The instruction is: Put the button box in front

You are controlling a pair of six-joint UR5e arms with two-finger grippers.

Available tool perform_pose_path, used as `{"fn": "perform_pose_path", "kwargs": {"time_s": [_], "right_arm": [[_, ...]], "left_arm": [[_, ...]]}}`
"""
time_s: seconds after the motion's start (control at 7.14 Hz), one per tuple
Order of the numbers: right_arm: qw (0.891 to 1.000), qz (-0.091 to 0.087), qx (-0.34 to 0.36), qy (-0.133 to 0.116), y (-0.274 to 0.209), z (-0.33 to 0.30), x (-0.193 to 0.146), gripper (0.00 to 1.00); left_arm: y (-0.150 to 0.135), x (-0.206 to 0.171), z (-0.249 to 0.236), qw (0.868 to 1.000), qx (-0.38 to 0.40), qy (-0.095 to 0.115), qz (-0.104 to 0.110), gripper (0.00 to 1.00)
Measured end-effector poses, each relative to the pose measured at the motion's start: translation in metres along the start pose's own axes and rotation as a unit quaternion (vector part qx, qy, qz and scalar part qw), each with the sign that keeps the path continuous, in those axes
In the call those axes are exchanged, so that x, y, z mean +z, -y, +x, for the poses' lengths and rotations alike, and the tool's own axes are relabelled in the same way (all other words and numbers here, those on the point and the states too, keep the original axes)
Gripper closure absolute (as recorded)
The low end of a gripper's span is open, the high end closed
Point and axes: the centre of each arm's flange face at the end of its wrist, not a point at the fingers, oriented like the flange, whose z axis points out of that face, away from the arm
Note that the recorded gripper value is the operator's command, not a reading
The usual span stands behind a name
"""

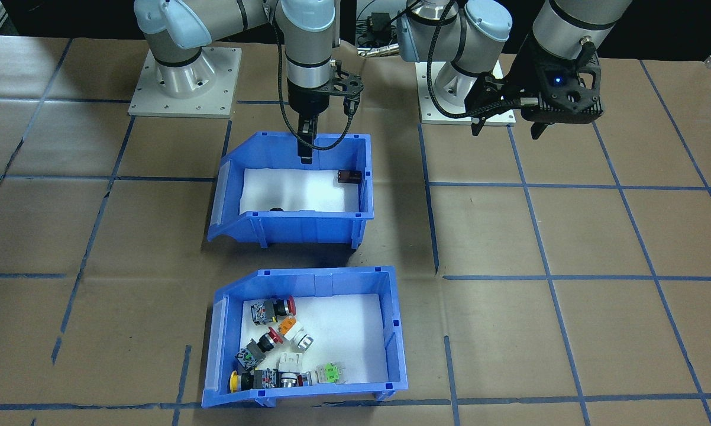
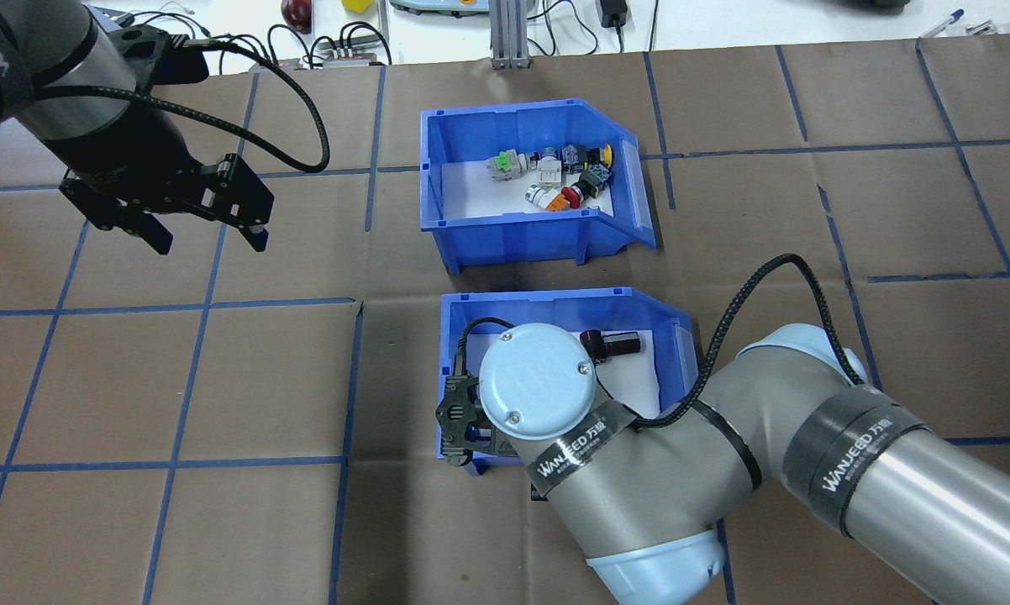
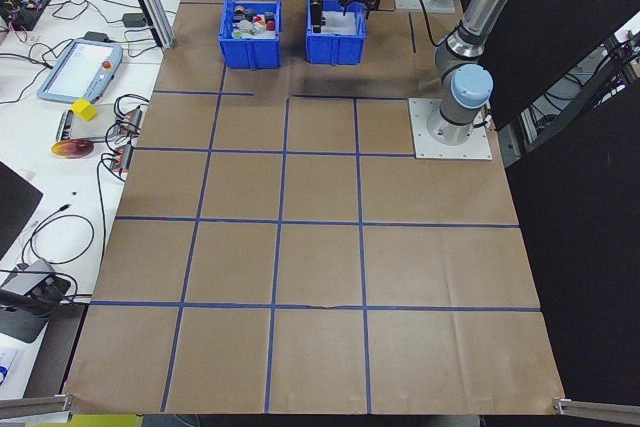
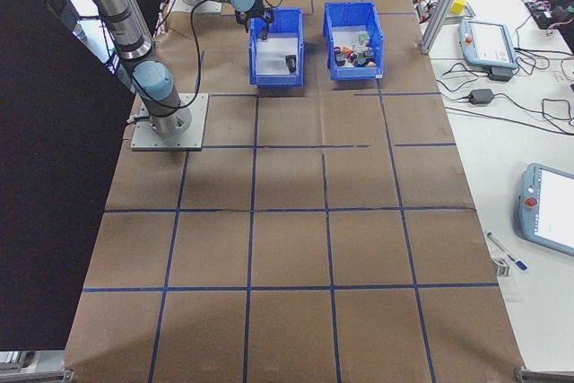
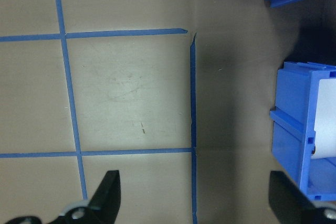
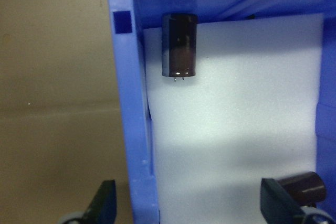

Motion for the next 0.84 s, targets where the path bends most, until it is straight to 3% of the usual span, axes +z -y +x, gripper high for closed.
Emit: {"fn": "perform_pose_path", "kwargs": {"time_s": [0.28, 0.56, 0.7, 0.84], "right_arm": [[0.999, -0.005, 0.037, 0.006, -0.021, 0.032, -0.04, 0.0], [0.992, -0.013, 0.127, 0.017, -0.06, 0.087, -0.078, 0.0], [0.982, -0.012, 0.187, 0.012, -0.081, 0.113, -0.089, 0.0], [0.963, -0.013, 0.271, 0.007, -0.105, 0.136, -0.095, 0.0]], "left_arm": [[-0.001, -0.001, 0.001, 1.0, 0.002, 0.0, -0.001, 0.01], [-0.004, -0.002, 0.007, 1.0, 0.008, 0.0, -0.002, 0.01], [-0.005, -0.002, 0.014, 1.0, 0.015, 0.0, -0.003, 0.01], [-0.007, -0.002, 0.023, 1.0, 0.025, 0.001, -0.002, 0.01]]}}
